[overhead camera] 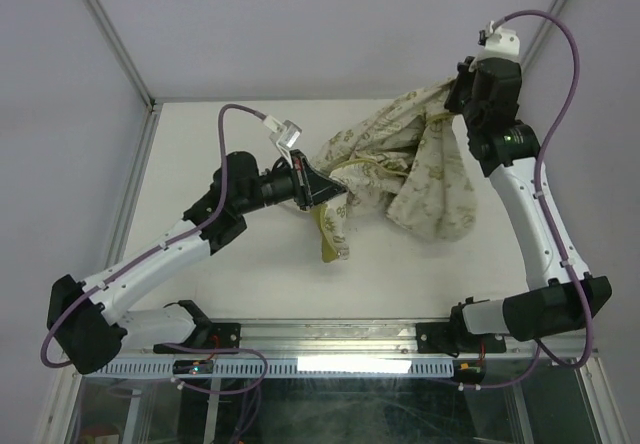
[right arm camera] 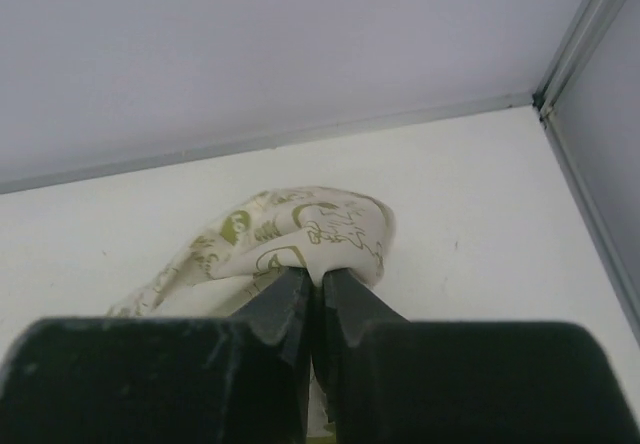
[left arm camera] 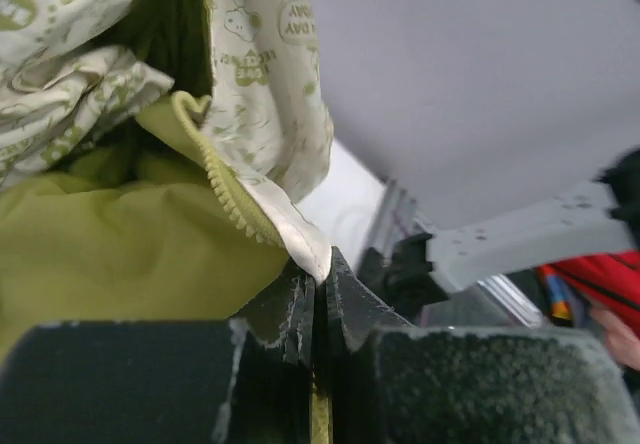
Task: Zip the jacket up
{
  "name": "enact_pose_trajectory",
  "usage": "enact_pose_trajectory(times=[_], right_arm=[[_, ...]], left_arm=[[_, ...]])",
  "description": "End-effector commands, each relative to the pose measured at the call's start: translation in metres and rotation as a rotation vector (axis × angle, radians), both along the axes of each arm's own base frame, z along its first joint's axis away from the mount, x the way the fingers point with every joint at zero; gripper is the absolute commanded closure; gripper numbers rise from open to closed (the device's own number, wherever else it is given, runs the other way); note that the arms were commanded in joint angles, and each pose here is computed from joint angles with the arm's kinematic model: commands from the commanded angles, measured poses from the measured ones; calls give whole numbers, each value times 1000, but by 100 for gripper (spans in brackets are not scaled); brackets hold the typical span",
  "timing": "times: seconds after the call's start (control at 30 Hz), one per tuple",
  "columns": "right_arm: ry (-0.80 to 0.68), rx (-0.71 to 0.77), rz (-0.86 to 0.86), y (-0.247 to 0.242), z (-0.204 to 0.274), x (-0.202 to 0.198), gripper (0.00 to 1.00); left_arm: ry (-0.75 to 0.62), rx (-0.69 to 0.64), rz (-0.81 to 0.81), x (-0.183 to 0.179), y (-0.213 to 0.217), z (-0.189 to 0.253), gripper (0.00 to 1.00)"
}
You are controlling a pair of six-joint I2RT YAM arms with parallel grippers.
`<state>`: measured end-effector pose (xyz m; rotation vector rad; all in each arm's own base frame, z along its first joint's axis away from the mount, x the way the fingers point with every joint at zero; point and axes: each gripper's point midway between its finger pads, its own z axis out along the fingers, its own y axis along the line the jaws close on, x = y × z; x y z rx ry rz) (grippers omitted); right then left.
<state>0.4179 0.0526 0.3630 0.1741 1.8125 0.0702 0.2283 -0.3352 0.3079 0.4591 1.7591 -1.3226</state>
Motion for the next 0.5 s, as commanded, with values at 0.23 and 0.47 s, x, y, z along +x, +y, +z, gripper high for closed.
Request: enact_pose_trajectory(times=[0.23,0.47], right_arm=[[175,-80,88,12,-63,15,67],[233,-32,233,57,-96,-24,33]], left_arm=[[230,-250,-36,17,43,-37,100],[316,-107,195,49,72,-99,100]])
